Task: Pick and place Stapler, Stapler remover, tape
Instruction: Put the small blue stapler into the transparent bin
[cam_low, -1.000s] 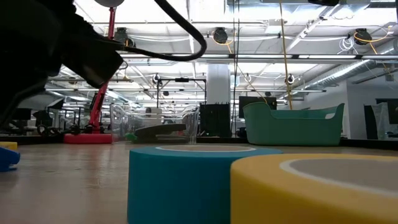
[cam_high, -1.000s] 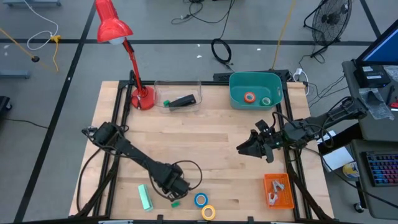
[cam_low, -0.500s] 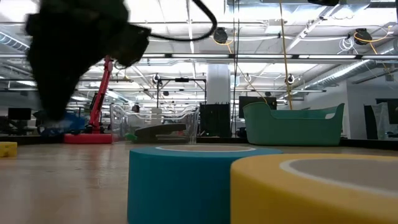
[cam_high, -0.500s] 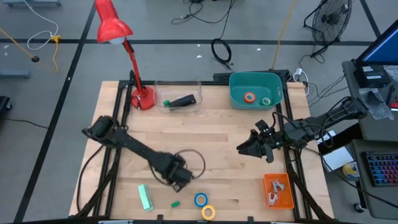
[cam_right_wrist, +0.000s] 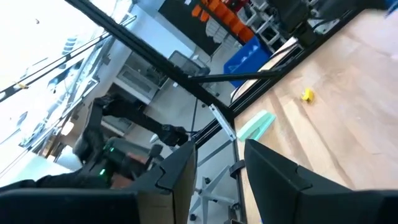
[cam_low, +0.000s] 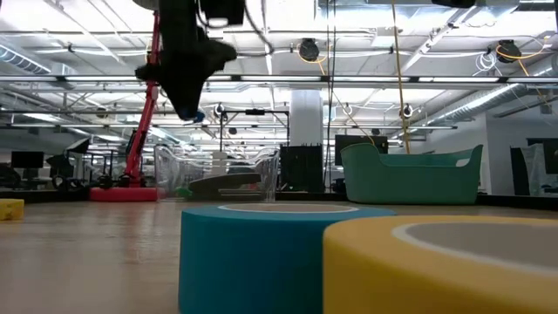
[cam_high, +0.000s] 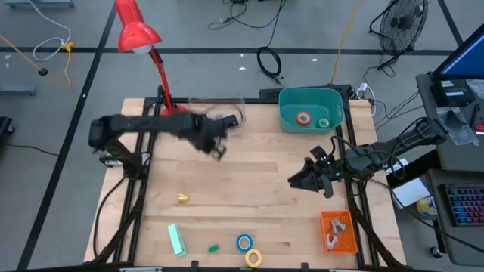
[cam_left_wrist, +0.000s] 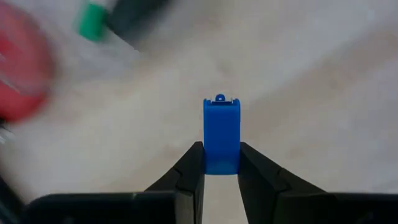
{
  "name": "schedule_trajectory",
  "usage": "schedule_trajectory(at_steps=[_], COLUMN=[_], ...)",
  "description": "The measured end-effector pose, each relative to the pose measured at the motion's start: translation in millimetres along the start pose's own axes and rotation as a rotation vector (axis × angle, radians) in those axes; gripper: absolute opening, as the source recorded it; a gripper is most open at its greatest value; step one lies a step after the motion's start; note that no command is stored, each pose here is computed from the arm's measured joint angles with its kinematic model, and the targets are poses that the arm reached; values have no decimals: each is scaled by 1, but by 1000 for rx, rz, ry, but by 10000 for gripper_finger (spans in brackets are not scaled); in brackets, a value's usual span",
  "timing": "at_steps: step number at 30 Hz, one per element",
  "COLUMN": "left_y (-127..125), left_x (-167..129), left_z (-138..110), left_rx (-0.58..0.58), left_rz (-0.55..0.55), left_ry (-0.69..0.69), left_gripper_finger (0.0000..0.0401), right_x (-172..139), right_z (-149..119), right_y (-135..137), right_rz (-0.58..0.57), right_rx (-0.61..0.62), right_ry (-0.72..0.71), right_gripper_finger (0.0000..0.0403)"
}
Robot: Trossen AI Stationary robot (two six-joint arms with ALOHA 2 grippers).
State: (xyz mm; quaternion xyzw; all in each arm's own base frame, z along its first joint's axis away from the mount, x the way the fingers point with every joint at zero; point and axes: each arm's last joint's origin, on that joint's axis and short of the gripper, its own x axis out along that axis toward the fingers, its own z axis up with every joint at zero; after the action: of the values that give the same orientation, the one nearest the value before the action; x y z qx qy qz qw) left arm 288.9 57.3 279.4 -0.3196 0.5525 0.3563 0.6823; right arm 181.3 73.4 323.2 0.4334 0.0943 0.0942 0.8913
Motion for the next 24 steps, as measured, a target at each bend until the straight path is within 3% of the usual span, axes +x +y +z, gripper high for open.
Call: schedule_trajectory(at_steps=[6,13,18,24], left_y=[71,139,156,151], left_x=[12,23,45,77], left_z=[57,95,106,112], left_rx=[-28,-45,97,291], left_rz=[13,0,14,41], left_ry=[16,-19,36,135], left_gripper_finger=[72,74,75,75], right_x=[0,0,-1,-1], right_z=[1,6,8,9], right_y=[0,1,-2,-3], right_rz=[-19,-54,-119,-159], right_rx=[-2,9,-10,-6], right_ry=[-37,-142,-208,-260], right_gripper_finger=[132,132,132,132])
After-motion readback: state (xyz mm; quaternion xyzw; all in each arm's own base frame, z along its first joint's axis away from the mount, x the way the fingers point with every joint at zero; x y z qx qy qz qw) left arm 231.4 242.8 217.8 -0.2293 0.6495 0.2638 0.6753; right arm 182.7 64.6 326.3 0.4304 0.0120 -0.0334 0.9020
